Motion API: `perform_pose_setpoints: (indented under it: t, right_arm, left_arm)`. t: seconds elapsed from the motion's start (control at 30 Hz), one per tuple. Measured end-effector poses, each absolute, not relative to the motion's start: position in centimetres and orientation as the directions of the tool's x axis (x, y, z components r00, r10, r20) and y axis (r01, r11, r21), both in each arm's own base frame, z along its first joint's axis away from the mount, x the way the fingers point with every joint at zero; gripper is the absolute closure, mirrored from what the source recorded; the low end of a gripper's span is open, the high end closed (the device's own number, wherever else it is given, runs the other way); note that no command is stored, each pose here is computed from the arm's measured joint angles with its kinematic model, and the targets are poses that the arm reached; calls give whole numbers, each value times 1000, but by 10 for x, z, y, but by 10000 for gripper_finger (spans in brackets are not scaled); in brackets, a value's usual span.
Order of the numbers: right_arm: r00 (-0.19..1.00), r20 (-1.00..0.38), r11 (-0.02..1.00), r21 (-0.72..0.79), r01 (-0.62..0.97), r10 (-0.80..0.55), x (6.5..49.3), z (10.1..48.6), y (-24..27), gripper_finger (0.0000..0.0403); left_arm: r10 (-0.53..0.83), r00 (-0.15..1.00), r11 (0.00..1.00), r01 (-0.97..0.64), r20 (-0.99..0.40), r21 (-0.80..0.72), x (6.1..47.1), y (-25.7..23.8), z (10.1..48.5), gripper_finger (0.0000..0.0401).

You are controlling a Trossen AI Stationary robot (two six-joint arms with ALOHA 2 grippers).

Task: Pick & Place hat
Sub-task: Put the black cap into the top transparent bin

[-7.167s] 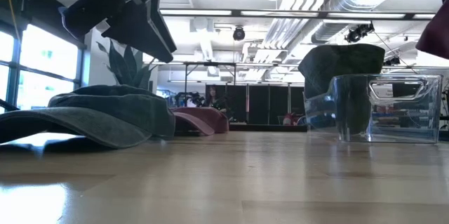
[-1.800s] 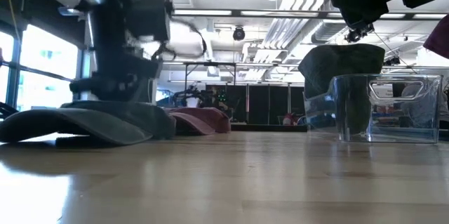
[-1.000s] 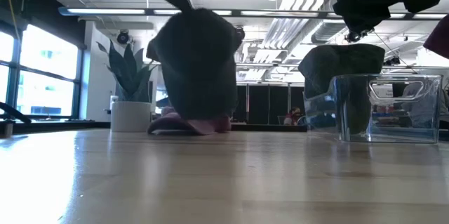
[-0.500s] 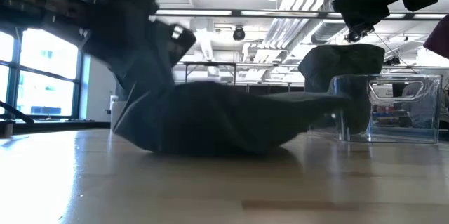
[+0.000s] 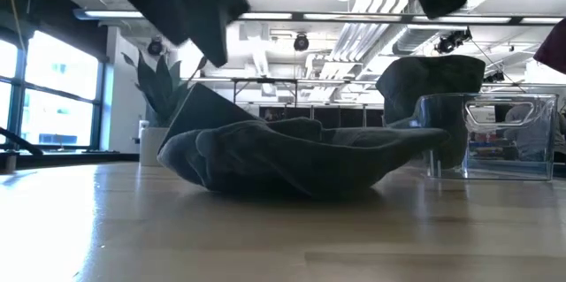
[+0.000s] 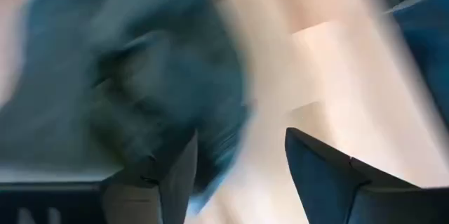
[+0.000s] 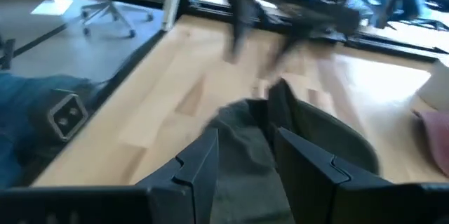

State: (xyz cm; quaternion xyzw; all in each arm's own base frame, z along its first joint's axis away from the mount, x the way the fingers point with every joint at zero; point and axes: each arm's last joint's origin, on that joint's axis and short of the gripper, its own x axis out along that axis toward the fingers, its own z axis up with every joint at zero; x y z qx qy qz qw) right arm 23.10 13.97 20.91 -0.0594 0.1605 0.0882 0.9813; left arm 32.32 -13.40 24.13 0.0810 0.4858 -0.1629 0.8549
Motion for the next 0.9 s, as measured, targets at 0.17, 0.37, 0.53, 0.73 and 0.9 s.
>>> perform_pose_setpoints:
  t: [0.17,0.37,0.53,0.73,0.9]
  right_arm:
    - [888,-433,969,-111,-221,152,260,212,160,265]
    - [816,-568,974,-105,-199,106,296,202,176,265]
    - [781,-618,983,-68,-172,94,328,194,177,268]
    - [718,-696,998,-52,-33,-12,355,171,157,331]
    - [635,-772,998,-13,-62,29,356,151,146,396]
  left_arm:
    - [68,493,962,197,-867,187,306,-148,232,181]
    - [184,589,982,-76,-787,172,291,-161,199,181]
    - [292,643,944,-312,-708,107,288,-147,173,181]
    - [340,617,908,-413,-709,76,291,-130,167,181]
    - [417,607,874,-472,-677,115,295,-119,167,181]
